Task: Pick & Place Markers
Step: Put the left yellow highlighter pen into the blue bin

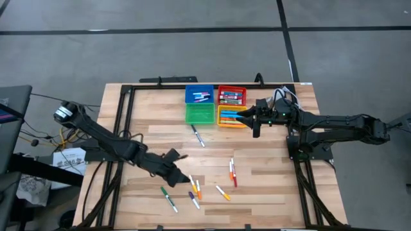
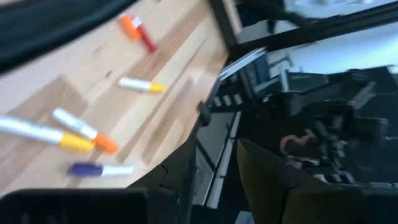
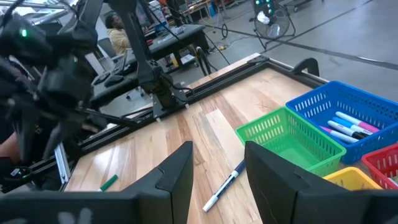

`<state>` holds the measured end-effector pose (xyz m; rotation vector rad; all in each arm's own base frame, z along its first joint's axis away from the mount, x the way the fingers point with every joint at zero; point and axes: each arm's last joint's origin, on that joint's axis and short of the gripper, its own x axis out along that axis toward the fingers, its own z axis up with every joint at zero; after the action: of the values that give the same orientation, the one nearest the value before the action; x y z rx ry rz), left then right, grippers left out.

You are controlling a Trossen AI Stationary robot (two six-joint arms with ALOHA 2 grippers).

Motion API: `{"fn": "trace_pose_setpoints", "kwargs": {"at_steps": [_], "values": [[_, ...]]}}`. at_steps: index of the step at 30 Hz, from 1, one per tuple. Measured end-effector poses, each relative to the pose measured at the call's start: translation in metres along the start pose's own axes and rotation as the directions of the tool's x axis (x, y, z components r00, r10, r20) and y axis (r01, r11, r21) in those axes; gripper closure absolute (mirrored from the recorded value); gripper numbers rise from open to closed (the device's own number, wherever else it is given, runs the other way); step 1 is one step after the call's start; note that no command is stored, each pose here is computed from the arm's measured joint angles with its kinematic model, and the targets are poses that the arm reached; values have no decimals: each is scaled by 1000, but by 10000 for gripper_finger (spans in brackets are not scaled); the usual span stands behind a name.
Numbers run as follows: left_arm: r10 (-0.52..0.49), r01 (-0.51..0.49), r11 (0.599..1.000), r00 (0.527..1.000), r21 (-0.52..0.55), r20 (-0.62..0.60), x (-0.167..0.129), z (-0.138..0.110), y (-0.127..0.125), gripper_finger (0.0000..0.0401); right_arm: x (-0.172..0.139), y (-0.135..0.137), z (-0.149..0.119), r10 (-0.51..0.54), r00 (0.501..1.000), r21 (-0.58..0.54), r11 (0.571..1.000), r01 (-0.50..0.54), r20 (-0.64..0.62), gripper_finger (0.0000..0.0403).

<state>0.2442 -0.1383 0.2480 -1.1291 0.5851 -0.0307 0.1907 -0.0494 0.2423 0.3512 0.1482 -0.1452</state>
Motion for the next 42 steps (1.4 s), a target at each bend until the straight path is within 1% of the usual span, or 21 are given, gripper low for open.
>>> {"fn": "trace_pose_setpoints", "kwargs": {"at_steps": [4, 7, 12, 17, 21, 26, 29, 32, 34, 36, 38, 42], "values": [[55, -59, 995, 997, -78, -54, 16, -8, 11, 284, 0, 0, 0, 0, 1000, 0, 1000, 0, 0, 268], [80, -90, 986, 994, -143, -72, 25, -12, 17, 284, 0, 0, 0, 0, 1000, 0, 1000, 0, 0, 269], [47, -61, 974, 996, -217, -70, 35, -12, 12, 284, 0, 0, 0, 0, 1000, 0, 1000, 0, -1, 270], [38, -50, 972, 998, -230, -55, 47, -11, 2, 284, 0, 0, 0, 0, 1000, 0, 1000, 0, -1, 269], [49, -63, 959, 997, -276, -56, 59, -12, -2, 284, 0, 0, 0, 0, 1000, 0, 1000, 0, -1, 270], [43, -55, 957, 998, -284, -50, 71, -10, -11, 284, 0, 0, 0, 0, 1000, 0, 1000, 0, -1, 268], [114, -128, 945, 991, -300, -64, 71, -11, -4, 284, 0, 0, 0, 0, 1000, 0, 1000, 0, -1, 270], [216, -233, 912, 972, -337, -88, 68, -13, 5, 284, 0, 0, 0, 0, 1000, 0, 1000, 0, -1, 270], [226, -243, 897, 970, -370, -90, 68, -14, 6, 284, 0, 0, 0, -1, 1000, 0, 1000, 1, -3, 269], [226, -241, 890, 970, -388, -84, 68, -13, 6, 284, 0, 0, 0, -1, 1000, 0, 1000, 1, -3, 268], [227, -240, 890, 971, -389, -78, 68, -10, 7, 284, 0, 0, 0, -1, 1000, 0, 1000, 1, -3, 269], [203, -213, 903, 977, -373, -67, 67, -8, 4, 284, 0, 0, 0, -1, 1000, 0, 1000, 1, -3, 270]]}}
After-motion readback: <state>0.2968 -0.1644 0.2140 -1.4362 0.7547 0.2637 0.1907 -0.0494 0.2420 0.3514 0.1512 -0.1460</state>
